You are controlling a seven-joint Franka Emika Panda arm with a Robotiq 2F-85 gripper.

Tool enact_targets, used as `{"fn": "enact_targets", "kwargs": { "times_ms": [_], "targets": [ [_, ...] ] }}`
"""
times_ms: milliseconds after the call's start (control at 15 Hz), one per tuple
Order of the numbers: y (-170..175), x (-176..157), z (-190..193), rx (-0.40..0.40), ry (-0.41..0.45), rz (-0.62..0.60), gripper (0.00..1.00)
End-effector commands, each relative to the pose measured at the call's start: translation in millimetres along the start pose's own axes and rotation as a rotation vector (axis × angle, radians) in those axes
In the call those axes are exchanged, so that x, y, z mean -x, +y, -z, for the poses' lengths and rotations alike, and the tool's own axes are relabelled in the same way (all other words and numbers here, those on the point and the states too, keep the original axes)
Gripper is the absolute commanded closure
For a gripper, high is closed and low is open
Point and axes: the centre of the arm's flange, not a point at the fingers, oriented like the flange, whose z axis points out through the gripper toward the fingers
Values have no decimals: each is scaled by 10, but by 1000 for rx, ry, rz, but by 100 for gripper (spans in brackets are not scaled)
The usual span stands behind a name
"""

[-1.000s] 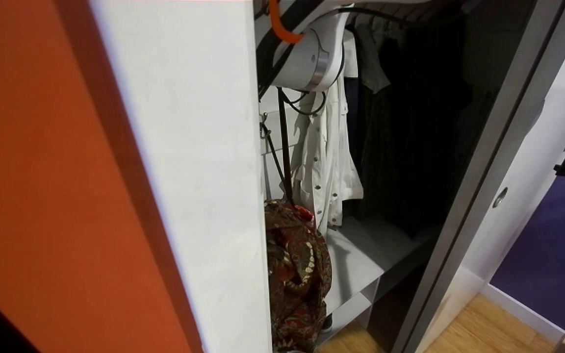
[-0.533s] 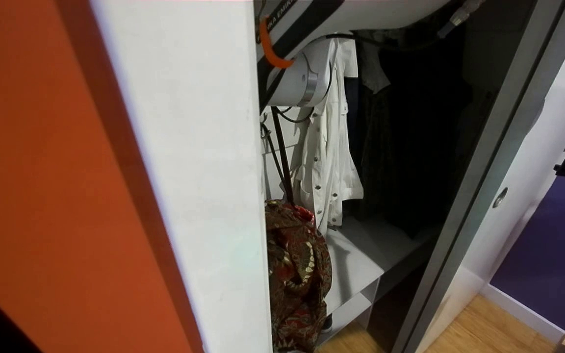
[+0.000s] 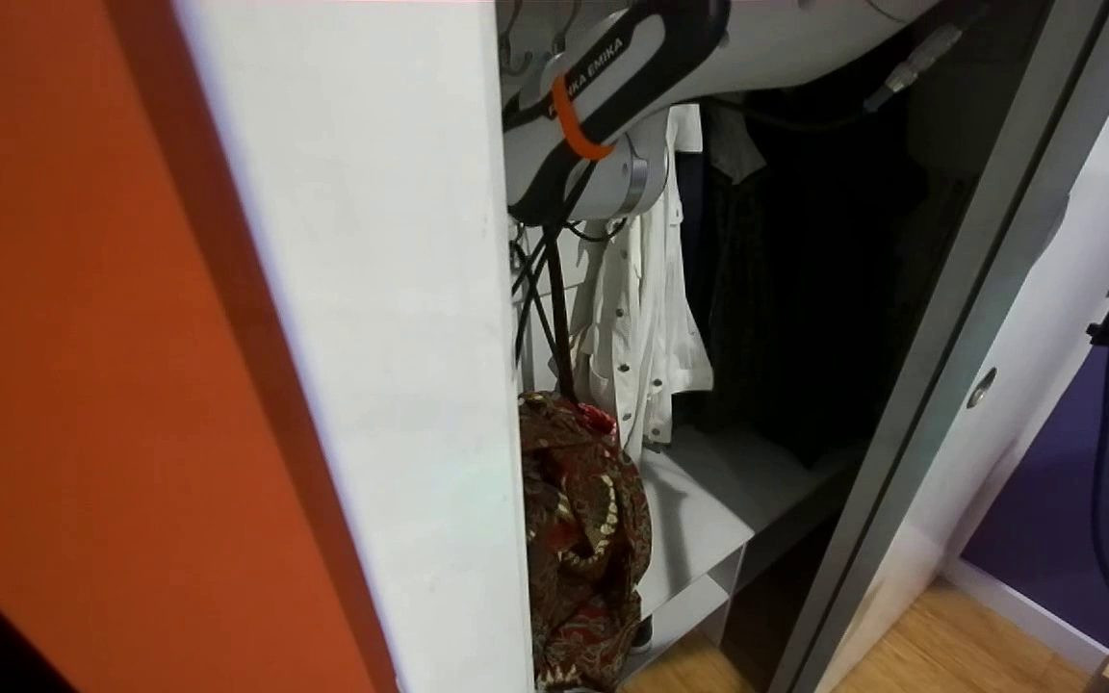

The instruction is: Move the sling bag from the top hook to the bottom hook

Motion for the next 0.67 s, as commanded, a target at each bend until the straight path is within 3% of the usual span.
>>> {"fn": "enact_targets", "kwargs": {
  "times_ms": [0, 333, 600],
  "targets": [
    [115, 17, -194, -29, -30, -26, 32],
    [82, 159, -332, -46, -129, -78, 32],
    [24, 165, -328, 92, -286, -89, 32]
  ]
}}
